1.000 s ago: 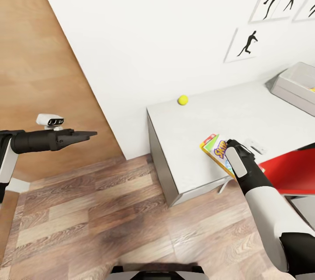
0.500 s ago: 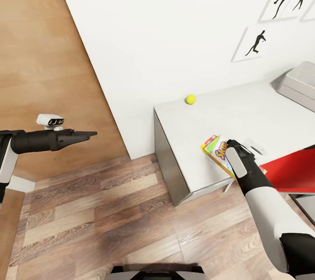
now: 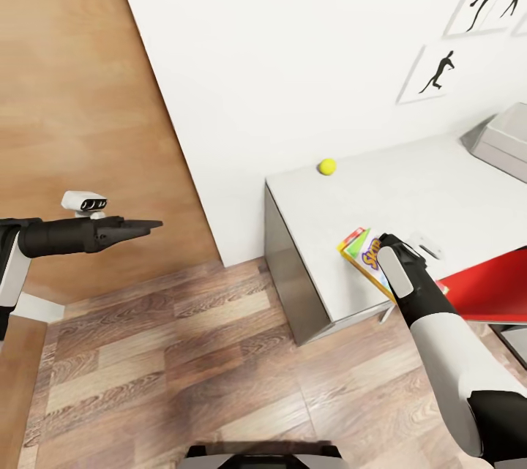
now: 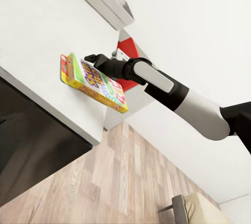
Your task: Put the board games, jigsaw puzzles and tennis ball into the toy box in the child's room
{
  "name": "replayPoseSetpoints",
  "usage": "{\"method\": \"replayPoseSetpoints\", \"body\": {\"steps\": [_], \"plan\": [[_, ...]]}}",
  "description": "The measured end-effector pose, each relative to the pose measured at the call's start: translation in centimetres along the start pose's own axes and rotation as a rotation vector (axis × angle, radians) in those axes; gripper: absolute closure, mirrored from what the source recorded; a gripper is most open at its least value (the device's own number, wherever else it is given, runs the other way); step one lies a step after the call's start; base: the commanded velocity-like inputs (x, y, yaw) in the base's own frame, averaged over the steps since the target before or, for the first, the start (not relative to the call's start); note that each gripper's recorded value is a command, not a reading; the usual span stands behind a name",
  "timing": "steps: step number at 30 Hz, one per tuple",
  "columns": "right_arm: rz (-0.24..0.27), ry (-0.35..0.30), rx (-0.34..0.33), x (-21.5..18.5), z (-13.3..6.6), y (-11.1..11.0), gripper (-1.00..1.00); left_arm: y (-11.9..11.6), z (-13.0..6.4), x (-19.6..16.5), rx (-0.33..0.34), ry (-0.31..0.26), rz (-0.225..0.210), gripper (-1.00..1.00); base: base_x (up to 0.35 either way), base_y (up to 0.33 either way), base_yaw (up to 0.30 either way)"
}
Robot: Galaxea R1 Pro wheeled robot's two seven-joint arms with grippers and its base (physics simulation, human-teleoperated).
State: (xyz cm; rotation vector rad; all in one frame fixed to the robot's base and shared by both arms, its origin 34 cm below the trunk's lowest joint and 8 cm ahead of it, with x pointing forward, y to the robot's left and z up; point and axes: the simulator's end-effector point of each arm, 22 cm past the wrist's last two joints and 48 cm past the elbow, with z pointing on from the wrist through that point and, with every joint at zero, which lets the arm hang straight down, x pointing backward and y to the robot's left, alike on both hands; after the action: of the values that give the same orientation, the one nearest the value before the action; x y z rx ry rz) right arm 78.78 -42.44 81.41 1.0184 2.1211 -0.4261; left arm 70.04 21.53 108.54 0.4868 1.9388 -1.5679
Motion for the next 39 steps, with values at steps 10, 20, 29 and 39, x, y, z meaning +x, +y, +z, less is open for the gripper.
{"method": "replayPoseSetpoints", "body": {"steps": [10, 20, 29, 39], "plan": [[0.003, 0.0, -0.002, 0.0, -0.01, 0.08, -1.0, 0.21, -0.01, 0.07, -0.004, 0.0, -0.004, -1.0, -0.031, 0.082, 0.0], [0.003, 0.001, -0.002, -0.01, -0.04, 0.06, -1.0, 0.31, -0.01, 0.15, -0.004, 0.0, -0.007, -1.0, -0.002, 0.053, 0.008], [-0.001, 0.002, 0.001, 0.07, -0.06, 0.0, -1.0, 0.25, -0.05, 0.11, -0.005, -0.001, -0.006, -1.0, 0.0, 0.001, 0.146], [0.008, 0.01, -0.004, 0.4, -0.03, 0.1, -1.0, 0.28, -0.03, 0.16, -0.005, 0.0, -0.005, -1.0, 0.0, -0.057, 0.012]]}}
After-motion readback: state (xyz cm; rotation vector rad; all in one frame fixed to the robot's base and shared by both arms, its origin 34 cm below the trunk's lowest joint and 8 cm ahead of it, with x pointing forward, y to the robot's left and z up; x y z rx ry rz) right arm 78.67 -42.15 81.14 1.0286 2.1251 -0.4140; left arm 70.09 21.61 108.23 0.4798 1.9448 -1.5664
